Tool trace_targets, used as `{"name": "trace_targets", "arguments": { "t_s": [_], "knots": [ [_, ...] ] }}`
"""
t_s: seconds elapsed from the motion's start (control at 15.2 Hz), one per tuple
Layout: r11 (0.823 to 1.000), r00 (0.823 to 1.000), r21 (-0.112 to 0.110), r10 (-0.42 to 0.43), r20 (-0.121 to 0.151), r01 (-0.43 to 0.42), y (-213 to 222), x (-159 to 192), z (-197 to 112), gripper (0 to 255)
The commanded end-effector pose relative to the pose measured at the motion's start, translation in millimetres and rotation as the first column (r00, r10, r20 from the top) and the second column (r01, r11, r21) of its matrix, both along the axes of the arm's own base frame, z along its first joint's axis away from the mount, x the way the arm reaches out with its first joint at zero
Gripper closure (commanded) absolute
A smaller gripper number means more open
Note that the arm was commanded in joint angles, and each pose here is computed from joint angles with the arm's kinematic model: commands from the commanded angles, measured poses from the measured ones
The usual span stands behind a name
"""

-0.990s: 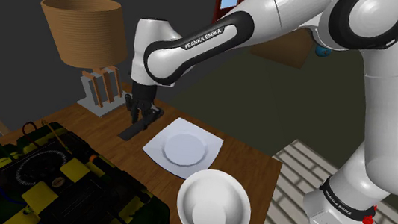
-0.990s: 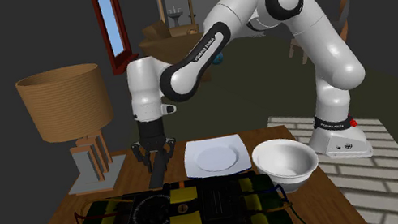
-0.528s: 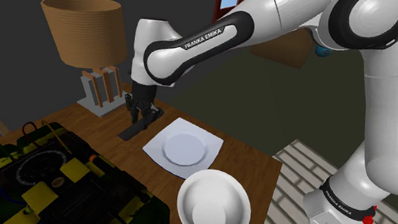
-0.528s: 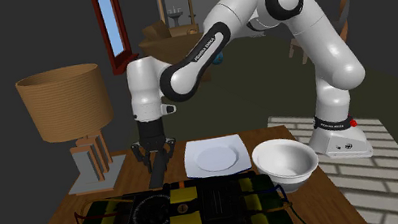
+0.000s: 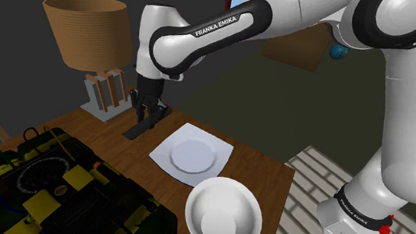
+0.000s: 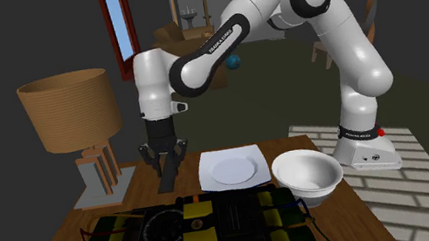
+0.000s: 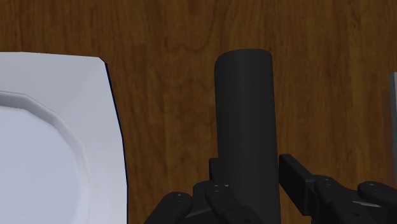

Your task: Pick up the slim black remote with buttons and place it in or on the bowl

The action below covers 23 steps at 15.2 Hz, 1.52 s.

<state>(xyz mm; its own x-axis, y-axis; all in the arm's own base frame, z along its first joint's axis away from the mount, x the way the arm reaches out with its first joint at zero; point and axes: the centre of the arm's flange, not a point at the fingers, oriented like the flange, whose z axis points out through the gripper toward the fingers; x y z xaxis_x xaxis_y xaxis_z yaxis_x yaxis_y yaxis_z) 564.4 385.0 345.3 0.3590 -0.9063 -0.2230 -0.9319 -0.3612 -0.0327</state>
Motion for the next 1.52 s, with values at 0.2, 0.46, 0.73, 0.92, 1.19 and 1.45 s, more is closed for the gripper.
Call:
{"name": "trace_targets", "arguments": {
  "t_s": [0.2,0.46,0.73,0.92,1.19,1.45],
  "knots": [
    [1.000,1.000,0.000,0.000,0.000,0.000,-0.1,-0.3,26.2,255],
    [1.000,1.000,0.000,0.000,0.000,0.000,-0.1,-0.3,47.3,255],
    [1.000,1.000,0.000,0.000,0.000,0.000,-0.1,-0.3,68.5,255],
    [1.000,1.000,0.000,0.000,0.000,0.000,-0.1,-0.3,84.3,255],
    [1.000,1.000,0.000,0.000,0.000,0.000,-0.1,-0.3,105.4,255],
    [1.000,1.000,0.000,0.000,0.000,0.000,-0.1,-0.4,121.5,255]
  ]
}}
